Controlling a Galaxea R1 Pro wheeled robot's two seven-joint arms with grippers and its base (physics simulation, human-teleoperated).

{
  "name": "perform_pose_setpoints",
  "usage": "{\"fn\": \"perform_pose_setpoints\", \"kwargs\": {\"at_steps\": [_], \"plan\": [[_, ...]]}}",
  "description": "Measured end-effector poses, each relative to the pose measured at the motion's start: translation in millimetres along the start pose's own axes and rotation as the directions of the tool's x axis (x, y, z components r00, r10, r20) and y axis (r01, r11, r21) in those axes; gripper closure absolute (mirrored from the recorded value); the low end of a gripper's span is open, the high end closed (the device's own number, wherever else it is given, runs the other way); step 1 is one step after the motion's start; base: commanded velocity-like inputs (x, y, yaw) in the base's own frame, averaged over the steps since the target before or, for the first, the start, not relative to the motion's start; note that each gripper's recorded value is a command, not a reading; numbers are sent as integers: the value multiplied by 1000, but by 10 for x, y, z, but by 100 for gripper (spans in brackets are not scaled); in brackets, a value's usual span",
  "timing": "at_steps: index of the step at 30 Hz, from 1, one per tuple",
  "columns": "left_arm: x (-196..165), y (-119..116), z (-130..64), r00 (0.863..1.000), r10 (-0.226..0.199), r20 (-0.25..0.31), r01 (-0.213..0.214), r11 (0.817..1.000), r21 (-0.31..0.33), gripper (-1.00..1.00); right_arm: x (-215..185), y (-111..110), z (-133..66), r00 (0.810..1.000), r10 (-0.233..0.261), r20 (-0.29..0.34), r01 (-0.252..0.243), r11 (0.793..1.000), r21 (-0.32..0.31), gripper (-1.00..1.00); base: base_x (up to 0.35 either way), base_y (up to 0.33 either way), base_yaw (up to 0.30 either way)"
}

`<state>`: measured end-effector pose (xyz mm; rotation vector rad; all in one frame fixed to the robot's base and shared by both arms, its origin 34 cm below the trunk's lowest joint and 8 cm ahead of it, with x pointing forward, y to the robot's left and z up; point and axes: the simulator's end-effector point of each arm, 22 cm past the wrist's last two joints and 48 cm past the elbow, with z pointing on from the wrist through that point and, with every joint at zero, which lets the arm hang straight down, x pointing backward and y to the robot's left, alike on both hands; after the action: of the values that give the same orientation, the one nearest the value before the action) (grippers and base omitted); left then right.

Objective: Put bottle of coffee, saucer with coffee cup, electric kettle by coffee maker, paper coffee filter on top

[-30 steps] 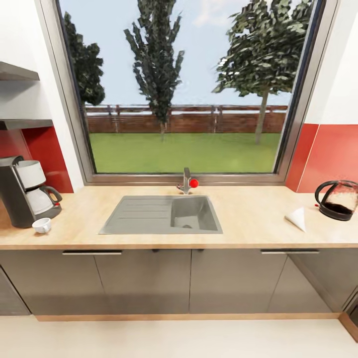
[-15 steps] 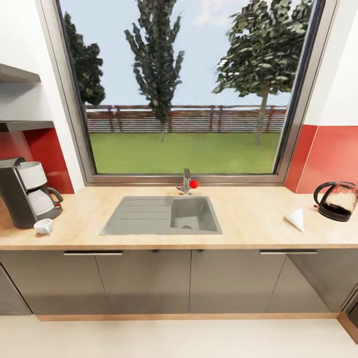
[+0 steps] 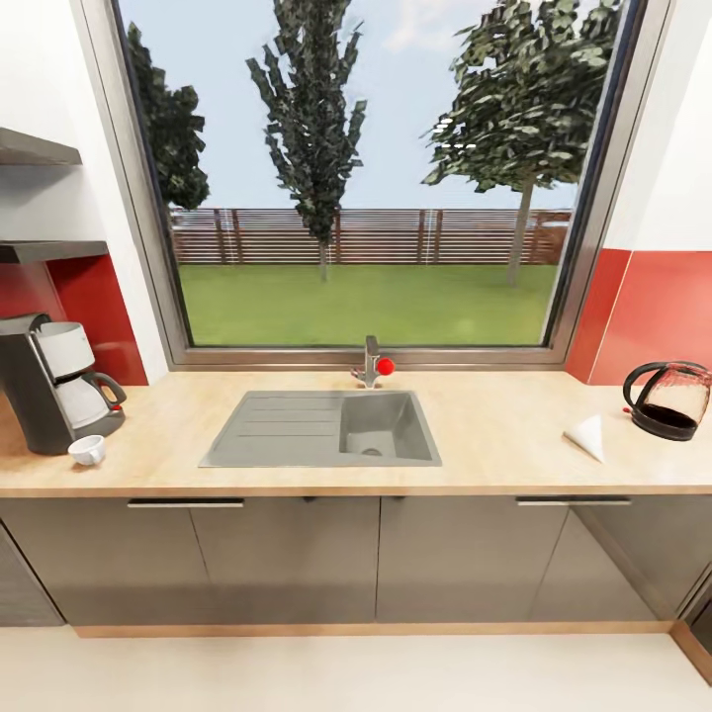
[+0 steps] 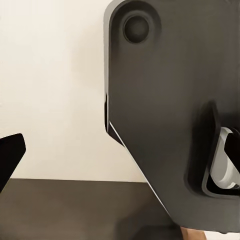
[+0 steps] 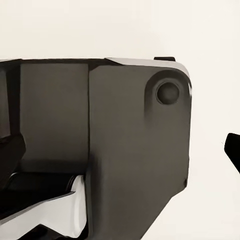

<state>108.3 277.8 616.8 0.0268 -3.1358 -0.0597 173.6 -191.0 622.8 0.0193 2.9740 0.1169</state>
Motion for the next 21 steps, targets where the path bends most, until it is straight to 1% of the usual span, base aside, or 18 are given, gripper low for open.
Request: {"fn": "perform_pose_setpoints", "kwargs": {"at_steps": [21], "plan": [[3,0,0,1000,1,-1,-1,1000,0,-100,-5,-23,0,1000,1,2,-1,1000,6,-100,0,0,0]]}}
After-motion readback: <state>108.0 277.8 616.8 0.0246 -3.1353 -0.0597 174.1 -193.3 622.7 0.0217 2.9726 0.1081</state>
